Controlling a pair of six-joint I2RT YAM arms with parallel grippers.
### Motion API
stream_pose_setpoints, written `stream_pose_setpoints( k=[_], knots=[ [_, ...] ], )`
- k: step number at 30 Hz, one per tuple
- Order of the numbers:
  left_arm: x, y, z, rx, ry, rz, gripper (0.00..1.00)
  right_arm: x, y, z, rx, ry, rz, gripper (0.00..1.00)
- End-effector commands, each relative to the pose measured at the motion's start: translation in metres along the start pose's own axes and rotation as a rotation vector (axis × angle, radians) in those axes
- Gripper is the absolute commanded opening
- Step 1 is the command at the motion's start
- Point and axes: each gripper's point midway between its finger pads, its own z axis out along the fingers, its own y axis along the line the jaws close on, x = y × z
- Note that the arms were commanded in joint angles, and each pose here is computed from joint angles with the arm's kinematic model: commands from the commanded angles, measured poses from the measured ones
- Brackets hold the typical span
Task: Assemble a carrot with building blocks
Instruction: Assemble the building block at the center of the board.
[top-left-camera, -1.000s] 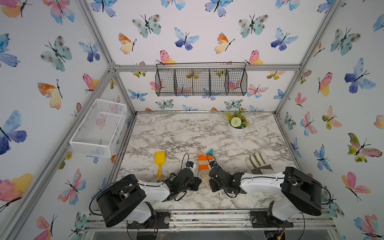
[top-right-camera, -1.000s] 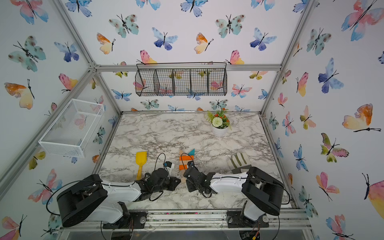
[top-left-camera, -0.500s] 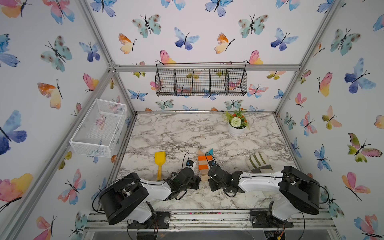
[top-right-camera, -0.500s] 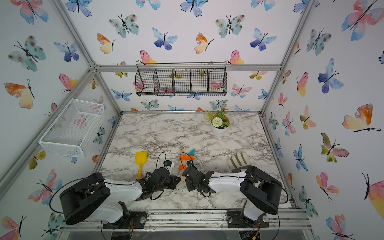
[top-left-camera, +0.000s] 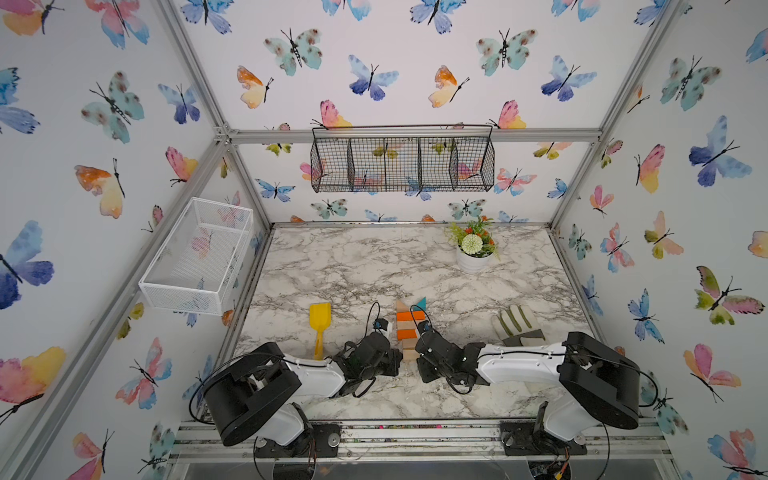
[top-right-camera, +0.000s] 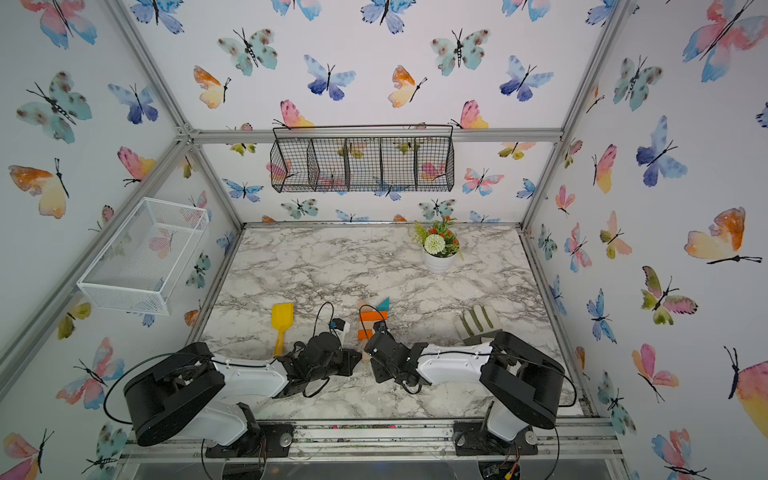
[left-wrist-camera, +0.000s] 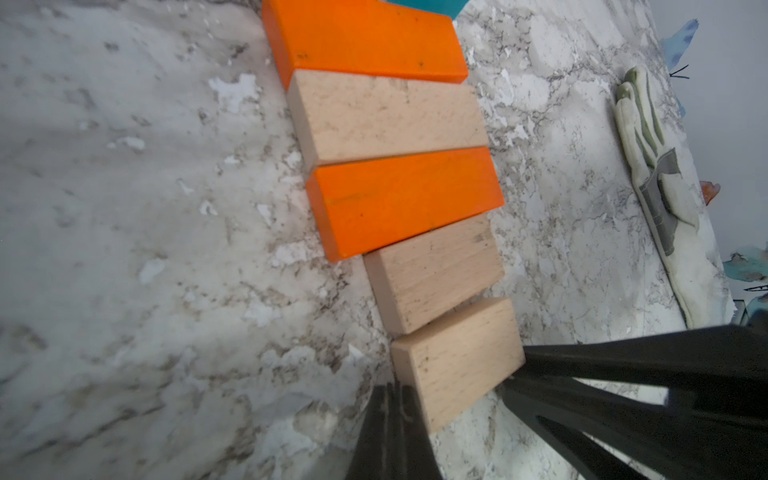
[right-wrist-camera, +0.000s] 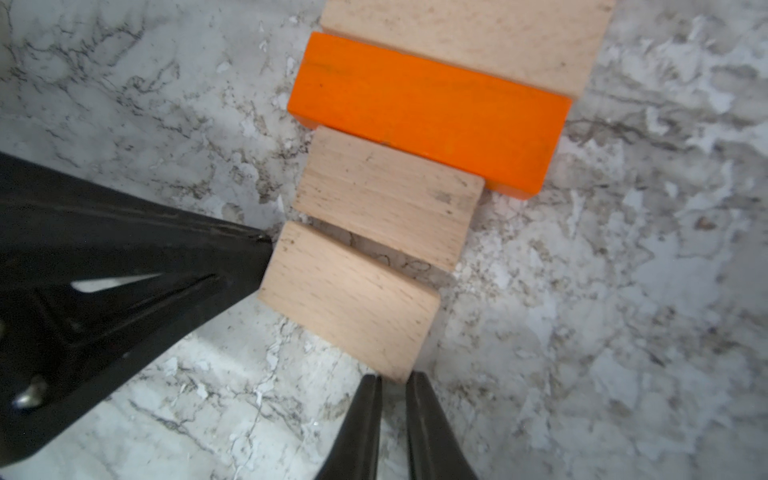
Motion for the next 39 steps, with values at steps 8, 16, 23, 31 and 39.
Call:
stream_pose_setpoints(
  k=[8,16,23,31,39],
  knots=[
    [-0.002,-0.004,-0.001,0.012,0.001,0.016,0.05,-0.007,0.002,-0.002,0.01,-0.02,-0.023,0.17],
    [-0.001,-0.002,-0.001,0.007,-0.001,0.019,0.05,-0.011,0.003,-0.001,0.017,-0.03,-0.027,0.17],
    [-0.002,0.001,-0.003,-0.001,-0.006,0.015,0.05,-0.015,0.003,-0.001,0.026,-0.041,-0.036,0.16],
    [-0.003,0.002,-0.002,-0.005,-0.007,0.016,0.05,-0.014,0.003,-0.001,0.023,-0.029,-0.033,0.16],
    [-0.004,0.001,-0.001,-0.001,-0.006,0.015,0.05,-0.013,0.0,-0.003,0.037,-0.032,-0.032,0.16]
  ],
)
